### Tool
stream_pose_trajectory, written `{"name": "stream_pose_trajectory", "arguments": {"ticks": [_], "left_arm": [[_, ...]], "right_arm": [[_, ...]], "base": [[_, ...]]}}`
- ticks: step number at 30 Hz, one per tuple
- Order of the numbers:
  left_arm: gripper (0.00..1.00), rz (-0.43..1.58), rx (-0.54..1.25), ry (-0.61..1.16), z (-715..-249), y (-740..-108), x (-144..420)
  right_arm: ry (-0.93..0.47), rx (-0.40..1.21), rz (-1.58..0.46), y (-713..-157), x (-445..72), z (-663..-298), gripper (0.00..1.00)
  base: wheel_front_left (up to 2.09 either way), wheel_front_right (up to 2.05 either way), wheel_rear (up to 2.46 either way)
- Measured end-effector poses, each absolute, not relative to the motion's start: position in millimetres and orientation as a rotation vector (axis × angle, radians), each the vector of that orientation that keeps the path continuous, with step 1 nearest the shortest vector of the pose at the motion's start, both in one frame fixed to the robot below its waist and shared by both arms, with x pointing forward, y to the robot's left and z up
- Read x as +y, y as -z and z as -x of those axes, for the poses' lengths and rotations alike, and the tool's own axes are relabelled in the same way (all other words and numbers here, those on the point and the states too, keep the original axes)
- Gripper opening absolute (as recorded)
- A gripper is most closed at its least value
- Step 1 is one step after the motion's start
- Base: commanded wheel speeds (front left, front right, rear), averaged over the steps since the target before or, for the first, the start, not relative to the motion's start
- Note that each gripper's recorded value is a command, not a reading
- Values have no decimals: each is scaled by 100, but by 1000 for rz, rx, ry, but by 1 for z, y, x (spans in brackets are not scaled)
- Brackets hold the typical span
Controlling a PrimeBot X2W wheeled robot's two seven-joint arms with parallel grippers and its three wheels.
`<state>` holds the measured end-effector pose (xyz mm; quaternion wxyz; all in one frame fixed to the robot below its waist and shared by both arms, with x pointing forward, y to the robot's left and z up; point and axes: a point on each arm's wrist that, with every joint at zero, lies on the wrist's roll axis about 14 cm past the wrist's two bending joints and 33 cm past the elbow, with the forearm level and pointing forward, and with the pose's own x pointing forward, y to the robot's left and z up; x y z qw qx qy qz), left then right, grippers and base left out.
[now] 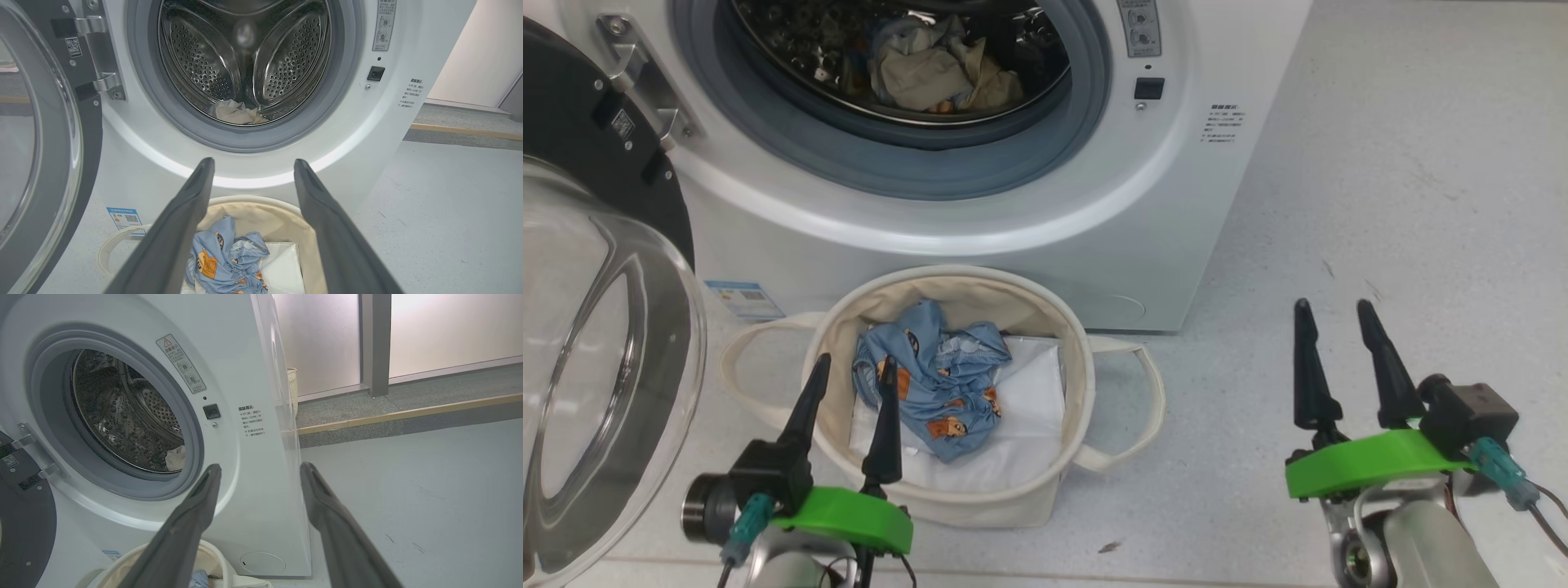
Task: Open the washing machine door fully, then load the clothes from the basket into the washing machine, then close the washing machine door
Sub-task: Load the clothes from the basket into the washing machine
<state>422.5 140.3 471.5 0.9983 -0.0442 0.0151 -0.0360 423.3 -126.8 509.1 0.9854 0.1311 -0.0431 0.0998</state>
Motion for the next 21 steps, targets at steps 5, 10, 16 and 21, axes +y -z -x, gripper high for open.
{"name": "stream_pose_trajectory", "arguments": {"ticks": [5,10,16,21], "left_arm": [[100,88,28,86,-421,-473,136],[100,88,32,92,-420,-472,134],[100,85,44,94,-419,-468,133],[100,84,49,90,-418,-467,133]], "right_arm": [[-179,-68,-241,-503,-134,-422,100],[-178,-62,-240,-501,-134,-421,100],[-177,-62,-239,-501,-135,-420,100],[-185,-70,-239,-504,-132,-420,100]], "base": [[0,0,0],[0,0,0],[0,0,0],[0,0,0]]}}
